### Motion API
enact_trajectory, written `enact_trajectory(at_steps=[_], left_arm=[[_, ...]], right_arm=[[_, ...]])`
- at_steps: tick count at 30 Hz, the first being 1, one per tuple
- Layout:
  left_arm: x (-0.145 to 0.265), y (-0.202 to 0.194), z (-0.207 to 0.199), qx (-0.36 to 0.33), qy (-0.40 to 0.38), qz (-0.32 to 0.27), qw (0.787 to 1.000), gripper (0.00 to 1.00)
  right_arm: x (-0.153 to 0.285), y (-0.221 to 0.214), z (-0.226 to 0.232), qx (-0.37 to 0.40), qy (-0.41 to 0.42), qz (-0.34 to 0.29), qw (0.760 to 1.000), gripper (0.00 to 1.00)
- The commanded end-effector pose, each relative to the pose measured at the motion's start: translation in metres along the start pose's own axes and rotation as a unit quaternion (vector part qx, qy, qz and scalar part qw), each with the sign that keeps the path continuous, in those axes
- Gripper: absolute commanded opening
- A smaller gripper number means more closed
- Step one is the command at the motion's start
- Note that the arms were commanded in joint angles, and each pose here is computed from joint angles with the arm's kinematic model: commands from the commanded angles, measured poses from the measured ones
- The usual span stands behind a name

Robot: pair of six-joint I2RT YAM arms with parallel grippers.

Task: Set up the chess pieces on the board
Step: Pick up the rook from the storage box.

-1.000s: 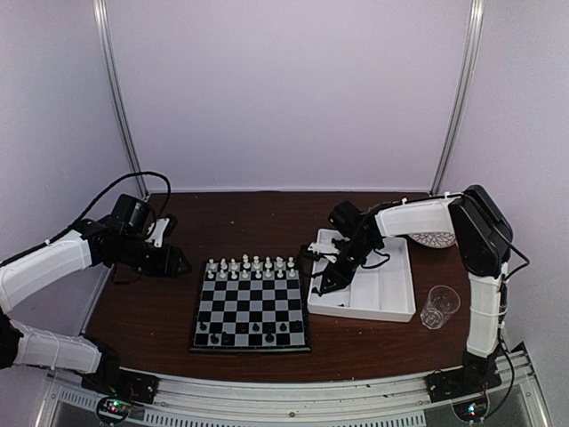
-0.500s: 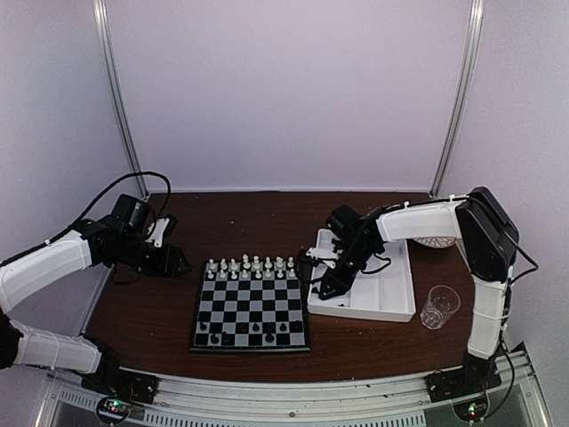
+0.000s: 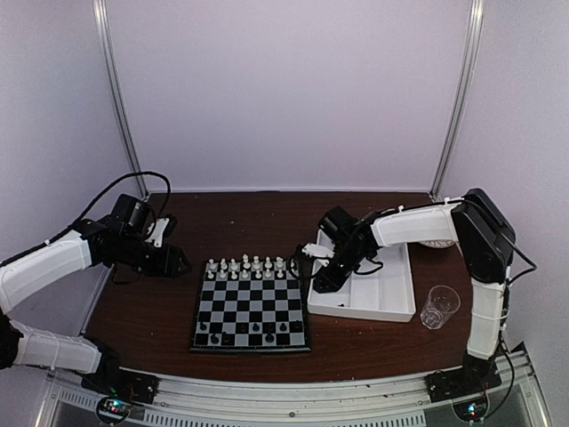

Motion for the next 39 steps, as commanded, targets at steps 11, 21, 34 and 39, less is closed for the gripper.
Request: enact_trajectory(at_steps=[11, 21, 34, 39], left_arm=[[-0.003, 0.005, 0.001, 0.004, -0.006, -0.014, 1.000, 0.60], [-0.006, 0.004, 0.001, 0.006, -0.007, -0.007, 1.000, 0.60], [-0.007, 0.007, -0.001, 0.003, -0.014, -0.008, 1.000, 0.60], [-0.003, 0.009, -0.007, -0.004, -0.035, -0.019, 0.999, 0.59]], right_arm=[[-0.007, -0.002, -0.002, -0.052, 0.006, -0.004, 0.999, 0.37], [-0.025, -0.003, -0.029, -0.077, -0.065, 0.011, 0.995, 0.25], [-0.012, -0.017, -0.033, -0.059, -0.046, 0.025, 0.997, 0.17], [-0.017, -0.025, -0.040, -0.059, -0.072, 0.045, 0.995, 0.27]])
Point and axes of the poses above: each gripper's point midway between its finger pads, its own x axis back along the fingers, its own z axis along the line the jaws close on, y = z × x, the point moved 5 cm from there along x, back along the fingers, and after that the axes turned 2 degrees about -x, right-handed, at the moved point
